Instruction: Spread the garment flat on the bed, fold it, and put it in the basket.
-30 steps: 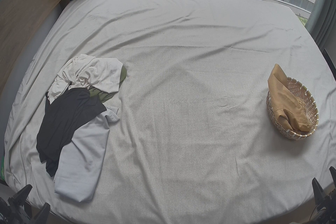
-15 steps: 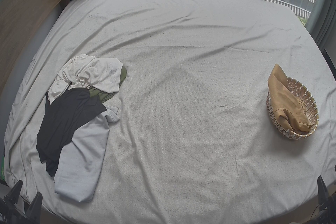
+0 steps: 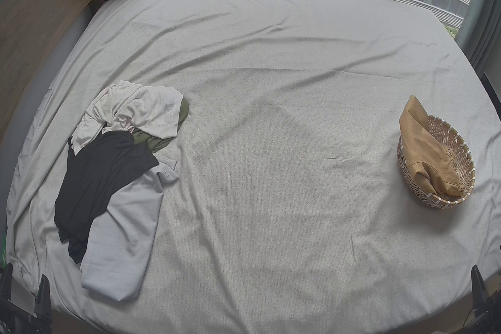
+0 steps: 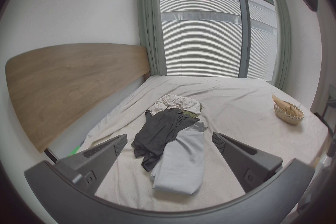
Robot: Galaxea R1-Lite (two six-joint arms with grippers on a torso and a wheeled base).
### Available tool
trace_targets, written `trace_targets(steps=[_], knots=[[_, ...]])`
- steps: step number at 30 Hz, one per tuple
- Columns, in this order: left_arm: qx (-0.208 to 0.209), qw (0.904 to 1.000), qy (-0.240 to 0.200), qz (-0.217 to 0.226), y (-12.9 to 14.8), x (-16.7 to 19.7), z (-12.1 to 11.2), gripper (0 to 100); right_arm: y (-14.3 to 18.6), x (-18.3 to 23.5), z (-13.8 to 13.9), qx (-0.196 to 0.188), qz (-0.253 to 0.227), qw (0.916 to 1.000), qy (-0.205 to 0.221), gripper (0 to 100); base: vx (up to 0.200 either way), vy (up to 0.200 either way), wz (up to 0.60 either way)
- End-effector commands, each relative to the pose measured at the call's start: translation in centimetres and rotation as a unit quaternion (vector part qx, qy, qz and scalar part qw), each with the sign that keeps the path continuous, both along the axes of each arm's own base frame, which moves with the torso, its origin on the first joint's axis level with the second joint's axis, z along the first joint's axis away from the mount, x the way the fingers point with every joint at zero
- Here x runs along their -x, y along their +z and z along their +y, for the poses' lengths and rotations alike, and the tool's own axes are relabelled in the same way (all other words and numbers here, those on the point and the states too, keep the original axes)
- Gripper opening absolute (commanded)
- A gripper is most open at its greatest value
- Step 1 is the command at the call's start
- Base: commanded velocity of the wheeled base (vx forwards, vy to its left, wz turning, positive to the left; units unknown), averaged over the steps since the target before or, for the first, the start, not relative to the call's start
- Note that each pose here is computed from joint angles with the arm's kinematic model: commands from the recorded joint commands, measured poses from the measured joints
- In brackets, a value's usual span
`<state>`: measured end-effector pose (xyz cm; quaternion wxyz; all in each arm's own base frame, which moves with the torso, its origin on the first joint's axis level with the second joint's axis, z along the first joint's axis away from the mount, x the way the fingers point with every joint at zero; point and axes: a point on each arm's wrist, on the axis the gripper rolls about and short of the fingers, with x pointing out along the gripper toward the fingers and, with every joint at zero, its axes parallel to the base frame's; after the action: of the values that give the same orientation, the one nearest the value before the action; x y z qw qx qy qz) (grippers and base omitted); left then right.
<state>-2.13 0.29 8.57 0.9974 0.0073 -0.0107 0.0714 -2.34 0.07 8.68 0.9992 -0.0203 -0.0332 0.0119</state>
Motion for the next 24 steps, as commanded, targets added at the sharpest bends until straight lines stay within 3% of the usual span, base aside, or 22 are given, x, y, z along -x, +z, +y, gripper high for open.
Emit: trace_targets(steps=[1,4,10,24], knots=[[-0.014,0.9987,-0.05,0.003,-0.31,0.15,-0.22,100,-0.46,-0.04,-0.02,0.001,0.002,1.0,-0.004,100,0.0,0.0,0.0],[-0.013,0.9969,-0.077,0.009,-0.46,0.38,-0.34,100,-0.45,-0.03,-0.01,-0.002,0.001,1.0,-0.003,100,0.0,0.0,0.0],[0.009,0.9972,-0.071,0.022,-1.05,0.17,-0.32,100,-0.43,-0.03,-0.01,-0.005,0.0,1.0,-0.002,100,0.0,0.0,0.0],[0.009,0.9973,-0.073,0.008,-0.98,0.15,-0.32,100,-0.38,-0.05,0.03,0.002,-0.003,1.0,0.003,100,0.0,0.0,0.0]])
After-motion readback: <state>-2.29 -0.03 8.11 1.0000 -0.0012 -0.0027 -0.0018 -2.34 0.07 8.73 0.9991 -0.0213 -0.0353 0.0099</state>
